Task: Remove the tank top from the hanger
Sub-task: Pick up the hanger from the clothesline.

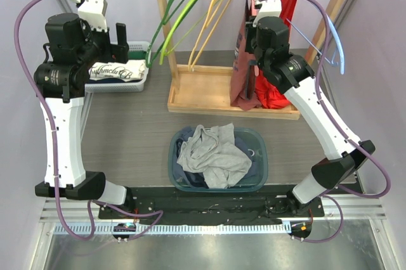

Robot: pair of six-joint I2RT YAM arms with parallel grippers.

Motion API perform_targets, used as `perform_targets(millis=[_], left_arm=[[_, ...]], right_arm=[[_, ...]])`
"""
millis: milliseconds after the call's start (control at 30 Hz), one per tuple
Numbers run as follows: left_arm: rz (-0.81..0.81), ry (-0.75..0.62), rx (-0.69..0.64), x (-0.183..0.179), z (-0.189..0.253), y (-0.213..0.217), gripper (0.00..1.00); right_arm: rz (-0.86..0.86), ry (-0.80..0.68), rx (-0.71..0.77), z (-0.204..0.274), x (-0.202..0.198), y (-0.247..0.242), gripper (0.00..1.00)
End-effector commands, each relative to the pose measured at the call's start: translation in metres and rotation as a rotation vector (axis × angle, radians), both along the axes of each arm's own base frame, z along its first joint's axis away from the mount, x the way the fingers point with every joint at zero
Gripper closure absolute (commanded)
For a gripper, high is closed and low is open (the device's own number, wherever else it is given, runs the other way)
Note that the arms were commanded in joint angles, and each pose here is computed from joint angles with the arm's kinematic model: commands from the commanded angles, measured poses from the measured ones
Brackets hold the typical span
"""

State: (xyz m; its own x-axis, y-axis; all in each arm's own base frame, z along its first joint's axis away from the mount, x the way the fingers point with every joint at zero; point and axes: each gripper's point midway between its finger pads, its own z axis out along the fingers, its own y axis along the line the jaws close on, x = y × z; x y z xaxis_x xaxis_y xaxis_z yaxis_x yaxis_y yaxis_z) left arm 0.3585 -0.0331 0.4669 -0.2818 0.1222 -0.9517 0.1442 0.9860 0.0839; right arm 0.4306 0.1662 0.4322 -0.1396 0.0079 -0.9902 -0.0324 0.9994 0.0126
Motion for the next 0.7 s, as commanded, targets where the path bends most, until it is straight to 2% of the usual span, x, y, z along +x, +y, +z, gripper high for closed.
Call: perform_targets(millis=[0, 300, 667], left_arm=[[-0.012, -0.046, -0.024, -0.009, 0.017, -0.003, 0.0], [-0.005, -0.029, -0.02, -0.007, 0.012, -0.002, 0.0], [0.002, 0.002, -0.022, -0.004, 0.002, -0.002, 0.0]], right_arm=[[0.055, -0.126, 0.027, 0.041, -0.006, 0.003, 0.99], [0.042, -0.252, 0.007, 0.069, -0.007, -0.009, 0.99], [0.047, -0.424, 0.111, 0.11, -0.023, -0.028, 0.99]])
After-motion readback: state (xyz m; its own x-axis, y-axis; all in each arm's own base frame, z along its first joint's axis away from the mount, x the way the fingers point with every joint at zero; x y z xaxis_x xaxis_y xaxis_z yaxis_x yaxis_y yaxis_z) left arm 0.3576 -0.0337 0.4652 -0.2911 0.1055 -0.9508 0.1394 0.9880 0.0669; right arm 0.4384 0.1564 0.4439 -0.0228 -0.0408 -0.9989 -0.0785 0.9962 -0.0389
